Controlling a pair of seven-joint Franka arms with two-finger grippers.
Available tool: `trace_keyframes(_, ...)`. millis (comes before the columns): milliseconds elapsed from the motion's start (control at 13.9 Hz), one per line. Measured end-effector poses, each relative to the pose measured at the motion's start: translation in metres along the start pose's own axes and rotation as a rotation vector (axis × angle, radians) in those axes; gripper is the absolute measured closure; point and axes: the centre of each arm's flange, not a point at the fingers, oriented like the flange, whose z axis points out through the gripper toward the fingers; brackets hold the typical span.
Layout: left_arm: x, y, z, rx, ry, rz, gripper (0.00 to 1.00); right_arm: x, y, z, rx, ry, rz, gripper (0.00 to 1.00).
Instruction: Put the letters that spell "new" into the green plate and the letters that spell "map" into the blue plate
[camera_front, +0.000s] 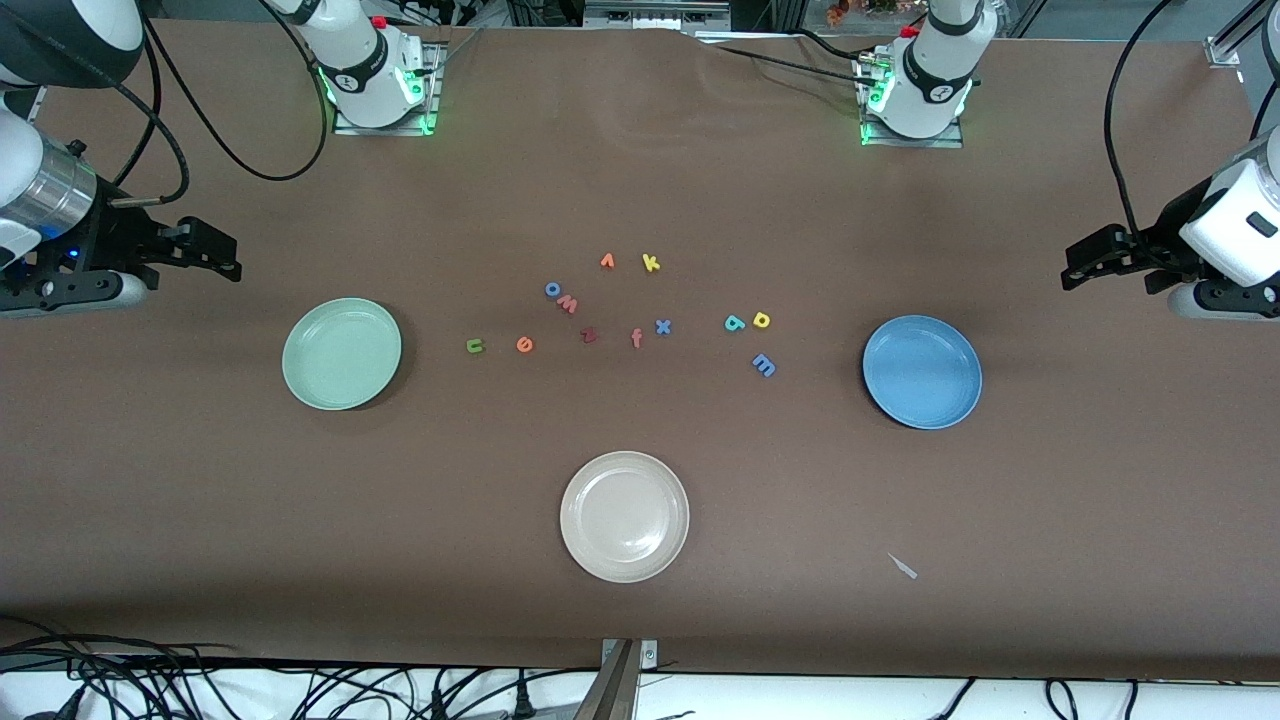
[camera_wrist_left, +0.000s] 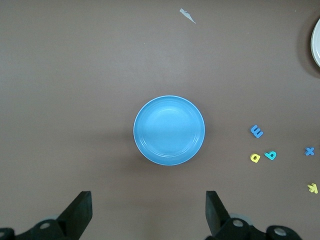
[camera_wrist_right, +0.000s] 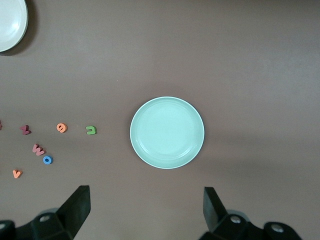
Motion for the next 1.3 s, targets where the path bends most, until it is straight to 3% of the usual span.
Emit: trace_keyframes(1297,0.0003,0.009,0.0012,0.001,-0.002,0.016,0.0,0.0001,0.0,0.0003,0.0,-0.001,0.0,0.0)
